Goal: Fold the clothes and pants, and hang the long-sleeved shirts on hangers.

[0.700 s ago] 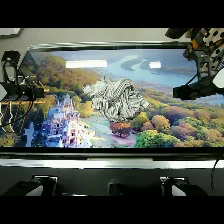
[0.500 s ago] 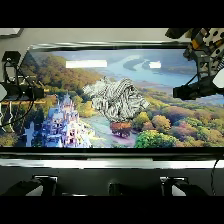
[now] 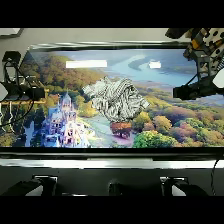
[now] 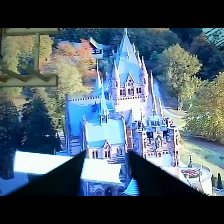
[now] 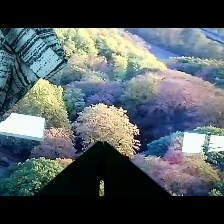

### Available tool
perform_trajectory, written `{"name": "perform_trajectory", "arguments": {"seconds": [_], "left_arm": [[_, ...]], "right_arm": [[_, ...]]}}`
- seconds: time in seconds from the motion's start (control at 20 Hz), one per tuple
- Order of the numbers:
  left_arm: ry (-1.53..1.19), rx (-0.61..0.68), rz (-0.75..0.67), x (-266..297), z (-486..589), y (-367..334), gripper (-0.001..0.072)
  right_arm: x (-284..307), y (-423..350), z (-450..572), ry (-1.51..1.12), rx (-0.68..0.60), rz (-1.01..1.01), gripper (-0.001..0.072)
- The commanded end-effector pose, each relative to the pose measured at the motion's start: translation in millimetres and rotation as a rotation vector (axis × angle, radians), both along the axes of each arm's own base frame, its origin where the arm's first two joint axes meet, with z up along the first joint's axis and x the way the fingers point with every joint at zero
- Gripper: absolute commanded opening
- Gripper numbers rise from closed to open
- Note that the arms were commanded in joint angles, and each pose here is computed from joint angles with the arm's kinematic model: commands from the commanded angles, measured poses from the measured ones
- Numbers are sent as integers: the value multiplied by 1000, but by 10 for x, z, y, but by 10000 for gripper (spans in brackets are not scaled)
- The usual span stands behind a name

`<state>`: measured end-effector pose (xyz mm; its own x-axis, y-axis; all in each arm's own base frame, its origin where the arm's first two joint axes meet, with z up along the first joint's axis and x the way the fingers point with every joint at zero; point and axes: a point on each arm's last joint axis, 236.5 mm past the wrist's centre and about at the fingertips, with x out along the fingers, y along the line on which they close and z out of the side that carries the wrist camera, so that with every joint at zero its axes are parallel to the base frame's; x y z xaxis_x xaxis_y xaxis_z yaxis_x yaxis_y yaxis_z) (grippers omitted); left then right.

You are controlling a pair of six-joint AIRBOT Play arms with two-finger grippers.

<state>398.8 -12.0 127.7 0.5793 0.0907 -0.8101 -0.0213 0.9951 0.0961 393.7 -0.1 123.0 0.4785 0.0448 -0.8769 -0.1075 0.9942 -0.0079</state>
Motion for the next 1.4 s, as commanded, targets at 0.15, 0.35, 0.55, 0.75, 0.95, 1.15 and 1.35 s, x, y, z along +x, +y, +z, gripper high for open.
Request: {"name": "perform_trajectory", "arguments": {"seconds": [0.15,0.35,0.55,0.75,0.95,1.15,1.35], "left_arm": [[222,-356,77,-11,-900,-581,720],[288,-766,73,308,-1426,-1431,720],[249,-1021,58,738,-1642,-1993,720],[262,-1058,58,966,-1871,-2187,720],[303,-1053,45,939,-2042,-2324,661],[338,-1056,14,850,-2056,-2386,32],[332,-1061,7,854,-1991,-2369,31]], "right_arm": [[0,4,2,-1,1,0,56],[4,4,4,-3,1,0,56],[4,4,4,-3,1,0,56],[5,4,6,-3,1,0,56],[-6,7,-1,2,2,0,58],[26,16,-307,89,81,-145,264],[-13,466,-1194,319,282,-160,548]]}}
